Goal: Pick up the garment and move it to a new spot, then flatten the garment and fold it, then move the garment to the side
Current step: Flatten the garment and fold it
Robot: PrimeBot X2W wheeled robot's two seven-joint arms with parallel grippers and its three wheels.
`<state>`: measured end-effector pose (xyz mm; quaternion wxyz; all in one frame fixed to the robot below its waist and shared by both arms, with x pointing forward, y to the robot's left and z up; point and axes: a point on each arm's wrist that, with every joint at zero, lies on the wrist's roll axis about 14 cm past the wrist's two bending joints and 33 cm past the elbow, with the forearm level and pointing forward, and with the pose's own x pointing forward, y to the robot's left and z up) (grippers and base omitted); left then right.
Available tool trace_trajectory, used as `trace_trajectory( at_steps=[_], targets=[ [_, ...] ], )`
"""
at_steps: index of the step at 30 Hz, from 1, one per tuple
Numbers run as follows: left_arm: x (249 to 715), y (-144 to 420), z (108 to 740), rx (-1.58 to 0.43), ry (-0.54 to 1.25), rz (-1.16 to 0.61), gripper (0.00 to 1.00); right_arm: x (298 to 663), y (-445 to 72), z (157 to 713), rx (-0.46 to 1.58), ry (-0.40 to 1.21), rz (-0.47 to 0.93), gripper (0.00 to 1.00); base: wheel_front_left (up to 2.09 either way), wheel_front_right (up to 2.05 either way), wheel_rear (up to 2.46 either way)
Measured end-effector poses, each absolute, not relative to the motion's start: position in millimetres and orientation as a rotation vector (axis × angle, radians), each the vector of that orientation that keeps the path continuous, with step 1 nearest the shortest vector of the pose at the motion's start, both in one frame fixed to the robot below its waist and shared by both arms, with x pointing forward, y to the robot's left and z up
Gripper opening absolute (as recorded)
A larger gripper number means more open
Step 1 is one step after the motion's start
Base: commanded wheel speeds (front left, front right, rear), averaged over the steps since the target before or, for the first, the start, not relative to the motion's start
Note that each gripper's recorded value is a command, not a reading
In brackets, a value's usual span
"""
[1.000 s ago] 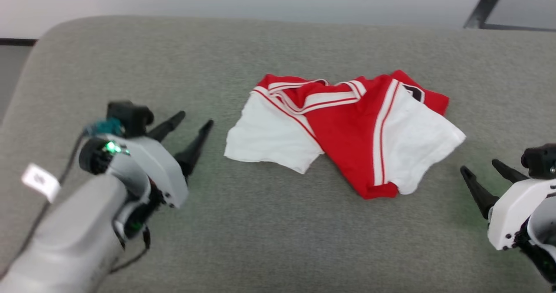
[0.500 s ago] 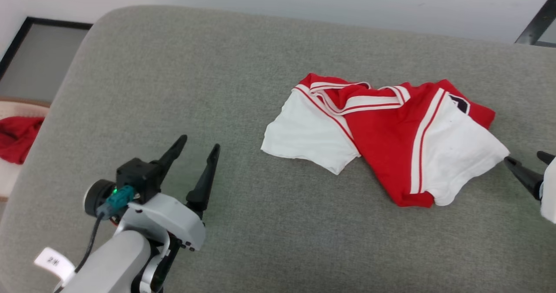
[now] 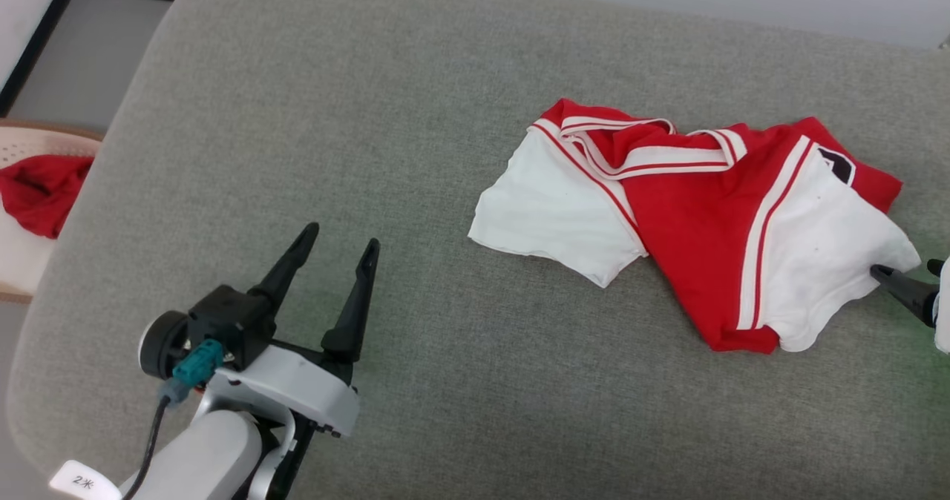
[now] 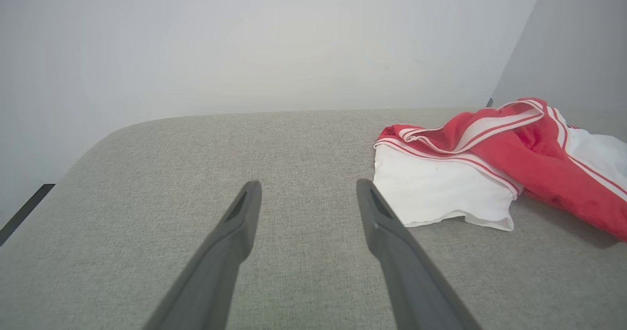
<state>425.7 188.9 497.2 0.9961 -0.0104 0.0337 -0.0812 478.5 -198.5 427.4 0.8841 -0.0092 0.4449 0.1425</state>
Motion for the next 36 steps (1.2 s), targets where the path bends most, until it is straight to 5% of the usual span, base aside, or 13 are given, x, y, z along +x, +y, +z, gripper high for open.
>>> trace_trajectory(
  at_steps=[4, 5, 8, 9, 21, 36],
  targets=[
    [427, 191, 494, -0.023, 0.073, -0.156, 1.0, 482, -191, 423, 0.014, 0.934, 0.319, 0.95, 0.0, 0.0, 0.0],
    [427, 191, 494, -0.024, 0.073, -0.155, 1.0, 482, -190, 421, 0.015, 0.937, 0.319, 0.63, 0.0, 0.0, 0.0],
    [428, 189, 492, -0.033, 0.075, -0.156, 1.0, 482, -189, 417, 0.01, 0.95, 0.324, 0.03, 0.0, 0.0, 0.0],
    [429, 189, 492, -0.035, 0.076, -0.157, 1.0, 482, -188, 416, 0.014, 0.954, 0.327, 0.0, 0.0, 0.0, 0.0],
    [430, 187, 488, -0.044, 0.08, -0.159, 1.0, 487, -198, 424, 0.055, 0.891, 0.298, 0.0, 0.0, 0.0, 0.0],
    [441, 168, 484, -0.071, 0.085, -0.211, 1.0, 463, -316, 436, 0.052, 0.845, -0.021, 0.0, 0.0, 0.0, 0.0]
  ],
)
